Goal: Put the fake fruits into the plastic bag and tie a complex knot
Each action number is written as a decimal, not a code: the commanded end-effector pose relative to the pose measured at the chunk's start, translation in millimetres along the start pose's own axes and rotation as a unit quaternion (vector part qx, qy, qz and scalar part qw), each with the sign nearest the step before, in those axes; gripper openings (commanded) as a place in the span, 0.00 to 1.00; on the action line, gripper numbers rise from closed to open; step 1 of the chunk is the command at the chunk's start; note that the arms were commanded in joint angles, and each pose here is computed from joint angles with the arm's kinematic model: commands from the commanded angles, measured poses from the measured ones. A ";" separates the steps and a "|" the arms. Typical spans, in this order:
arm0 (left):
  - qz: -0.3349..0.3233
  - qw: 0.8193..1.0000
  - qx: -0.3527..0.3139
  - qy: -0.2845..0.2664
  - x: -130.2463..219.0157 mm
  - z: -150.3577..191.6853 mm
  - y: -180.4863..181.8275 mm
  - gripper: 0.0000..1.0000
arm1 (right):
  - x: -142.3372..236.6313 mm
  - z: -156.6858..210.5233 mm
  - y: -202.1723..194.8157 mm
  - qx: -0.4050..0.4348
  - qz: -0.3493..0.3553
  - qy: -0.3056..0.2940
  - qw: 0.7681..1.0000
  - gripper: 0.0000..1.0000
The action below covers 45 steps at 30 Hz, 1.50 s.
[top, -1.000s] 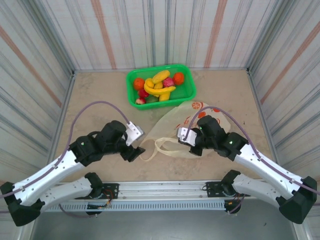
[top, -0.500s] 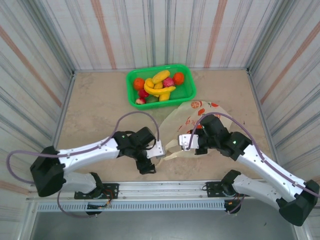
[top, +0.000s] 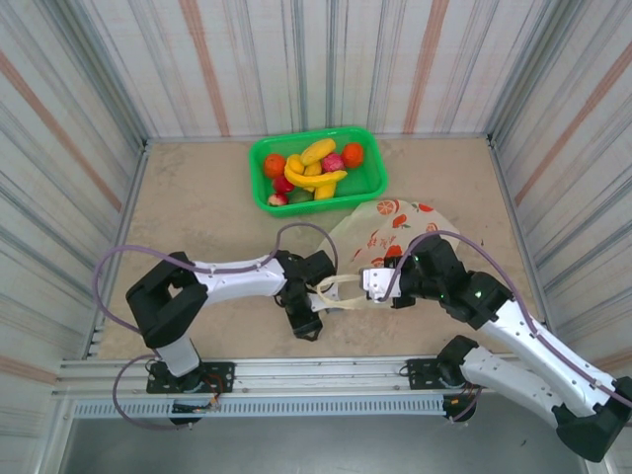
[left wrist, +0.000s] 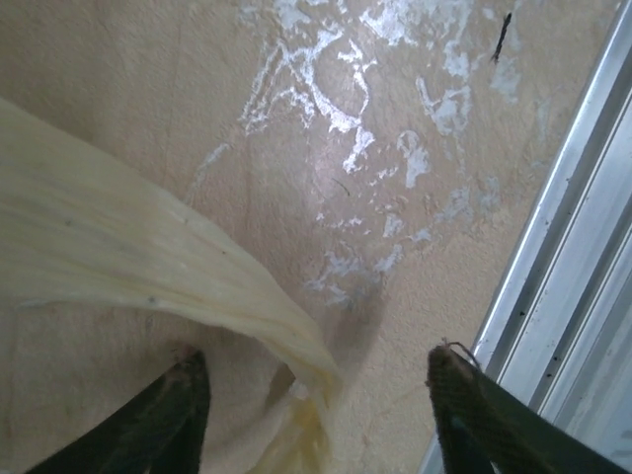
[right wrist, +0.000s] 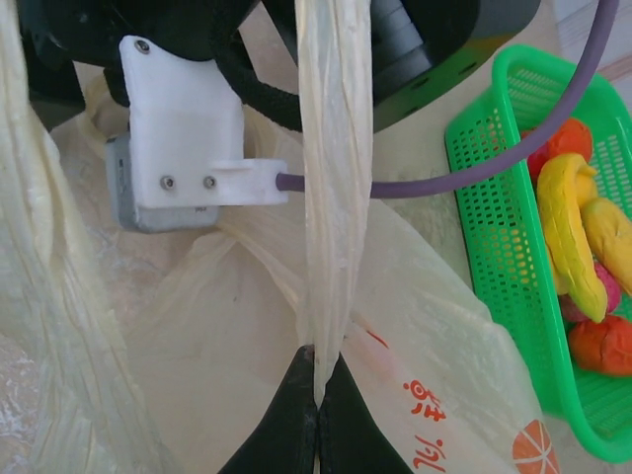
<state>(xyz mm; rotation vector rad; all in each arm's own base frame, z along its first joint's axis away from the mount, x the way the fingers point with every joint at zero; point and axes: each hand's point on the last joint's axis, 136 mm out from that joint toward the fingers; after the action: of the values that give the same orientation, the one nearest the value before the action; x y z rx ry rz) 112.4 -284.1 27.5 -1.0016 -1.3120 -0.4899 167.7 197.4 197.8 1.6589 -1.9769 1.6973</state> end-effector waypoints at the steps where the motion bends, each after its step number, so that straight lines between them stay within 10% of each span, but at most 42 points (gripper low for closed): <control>1: -0.012 1.000 0.002 0.025 -0.2 6.1 -1.1 0.45 | 3.2 0.7 -0.2 -0.002 0.014 -0.004 1.000 0.00; 8: -0.080 0.995 -0.021 0.053 -4.8 17.0 9.9 0.27 | 5.5 2.8 0.9 0.001 0.024 -0.001 1.000 0.00; 12: -0.117 0.991 -0.037 0.057 -5.8 21.9 16.6 0.34 | 8.0 2.8 -1.4 0.002 0.030 0.000 1.000 0.00; 17: -0.131 0.989 -0.050 0.035 6.7 14.7 15.8 0.00 | 8.1 1.0 -1.9 0.000 0.025 -0.002 1.000 0.00; 24: -0.079 0.987 -0.006 -0.141 98.3 -9.8 -1.5 0.00 | 24.3 -9.9 -18.7 0.003 0.048 -0.015 0.999 0.00; 31: 0.003 0.916 0.050 -0.398 222.8 -13.3 -18.5 0.00 | 41.7 -23.6 -29.2 -0.008 0.067 -0.048 0.997 0.00; 45: 0.035 0.809 0.168 -0.561 337.1 3.7 -26.1 0.00 | 57.4 -70.9 -68.4 -0.181 0.081 -0.178 0.964 0.51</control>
<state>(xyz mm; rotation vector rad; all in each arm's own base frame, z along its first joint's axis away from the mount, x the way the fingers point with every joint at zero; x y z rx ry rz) 158.8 -231.3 314.4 -1.1157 -2.1804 0.3491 162.0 213.8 275.6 1.7172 -2.3441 1.2739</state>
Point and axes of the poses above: each hand's point on the last joint's axis, 136 mm out from that joint toward the fingers, its own x axis back along the fingers, its own y axis along the line the jaws close on, z = x × y, and after that the axes turned 15 degrees about x, right-handed
